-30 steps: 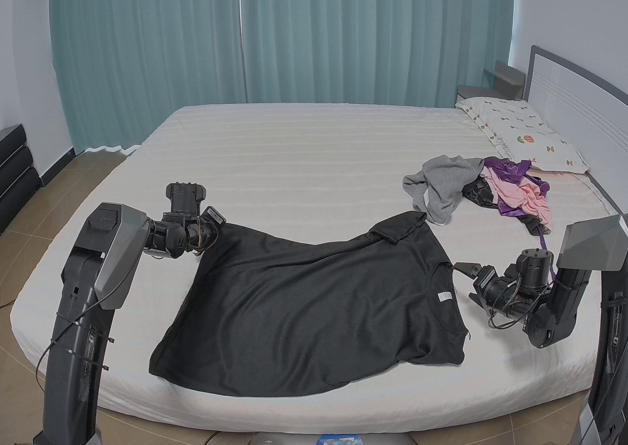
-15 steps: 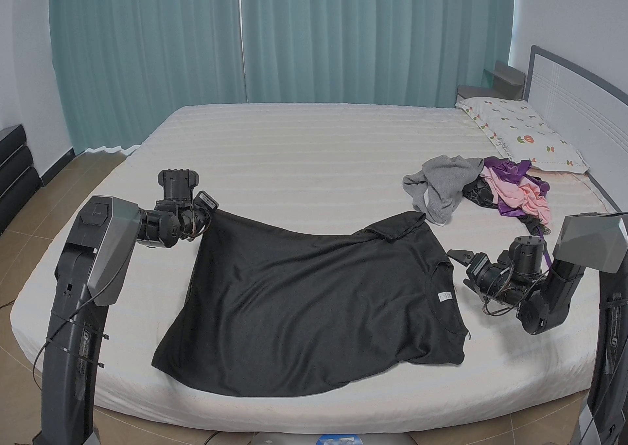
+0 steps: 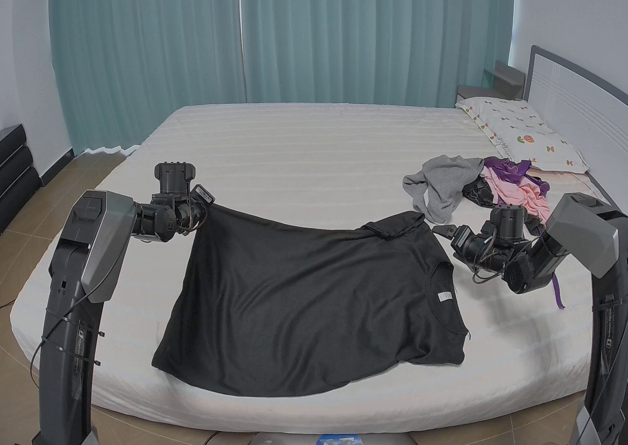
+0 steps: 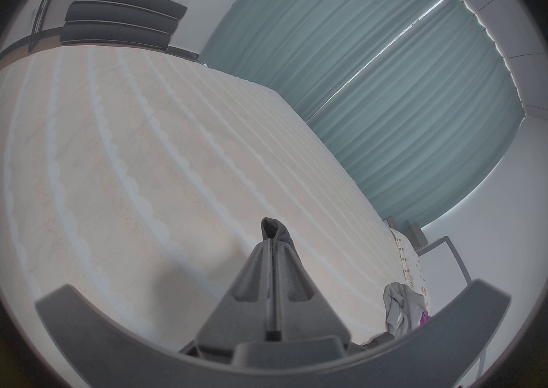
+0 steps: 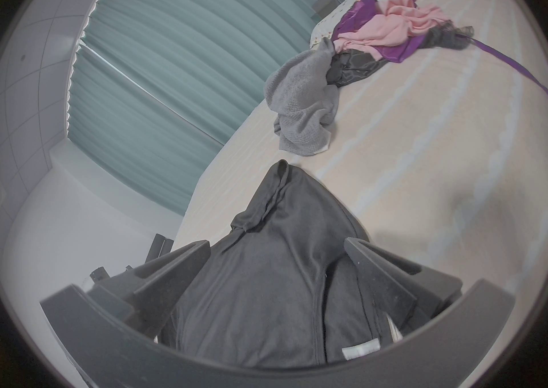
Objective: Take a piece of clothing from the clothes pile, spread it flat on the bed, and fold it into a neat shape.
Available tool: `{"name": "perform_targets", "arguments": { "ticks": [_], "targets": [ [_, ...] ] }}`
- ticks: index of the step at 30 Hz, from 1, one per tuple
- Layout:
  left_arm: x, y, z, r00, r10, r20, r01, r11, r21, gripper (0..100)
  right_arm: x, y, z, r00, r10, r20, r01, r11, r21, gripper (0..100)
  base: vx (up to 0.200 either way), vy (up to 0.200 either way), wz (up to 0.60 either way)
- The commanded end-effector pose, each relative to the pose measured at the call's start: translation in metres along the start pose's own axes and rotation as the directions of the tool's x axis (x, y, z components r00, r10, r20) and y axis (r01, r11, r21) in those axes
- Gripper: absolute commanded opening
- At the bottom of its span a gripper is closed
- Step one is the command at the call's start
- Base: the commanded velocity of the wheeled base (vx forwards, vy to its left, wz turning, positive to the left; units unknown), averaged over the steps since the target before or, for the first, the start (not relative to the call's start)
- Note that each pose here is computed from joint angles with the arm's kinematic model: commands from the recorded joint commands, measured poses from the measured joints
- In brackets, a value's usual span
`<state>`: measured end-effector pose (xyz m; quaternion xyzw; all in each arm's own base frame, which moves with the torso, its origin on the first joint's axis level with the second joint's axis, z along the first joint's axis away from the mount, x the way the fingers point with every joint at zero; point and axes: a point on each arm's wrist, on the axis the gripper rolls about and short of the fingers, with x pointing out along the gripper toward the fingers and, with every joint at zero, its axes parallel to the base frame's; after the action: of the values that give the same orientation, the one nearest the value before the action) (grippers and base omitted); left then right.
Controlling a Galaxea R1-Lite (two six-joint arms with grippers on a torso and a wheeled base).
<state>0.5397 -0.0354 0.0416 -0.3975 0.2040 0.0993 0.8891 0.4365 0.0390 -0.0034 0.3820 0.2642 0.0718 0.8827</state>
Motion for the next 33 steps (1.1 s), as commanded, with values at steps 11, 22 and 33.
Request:
{"name": "perform_targets", "arguments": {
  "ticks": [11, 22, 33],
  "targets": [
    [-0.005, 0.004, -0.001, 0.999, 0.033, -0.007, -0.033, 0.999, 0.004, 0, 0.062, -0.014, 0.012, 0.999, -0.033, -0.021, 0.032, 0.999, -0.023, 100, 0.0, 0.0, 0.0],
    [-0.005, 0.007, -0.004, 0.999, 0.046, -0.018, -0.046, 0.999, 0.001, 0, 0.083, -0.025, 0.012, 0.998, -0.054, 0.025, 0.055, 0.998, -0.043, 100, 0.0, 0.0, 0.0],
    [-0.005, 0.007, -0.005, 0.999, 0.045, -0.019, -0.045, 0.999, -0.004, 0, 0.094, -0.028, 0.008, 0.997, -0.08, 0.022, 0.081, 0.995, -0.05, 0, 0.0, 0.0, 0.0]
  ]
}}
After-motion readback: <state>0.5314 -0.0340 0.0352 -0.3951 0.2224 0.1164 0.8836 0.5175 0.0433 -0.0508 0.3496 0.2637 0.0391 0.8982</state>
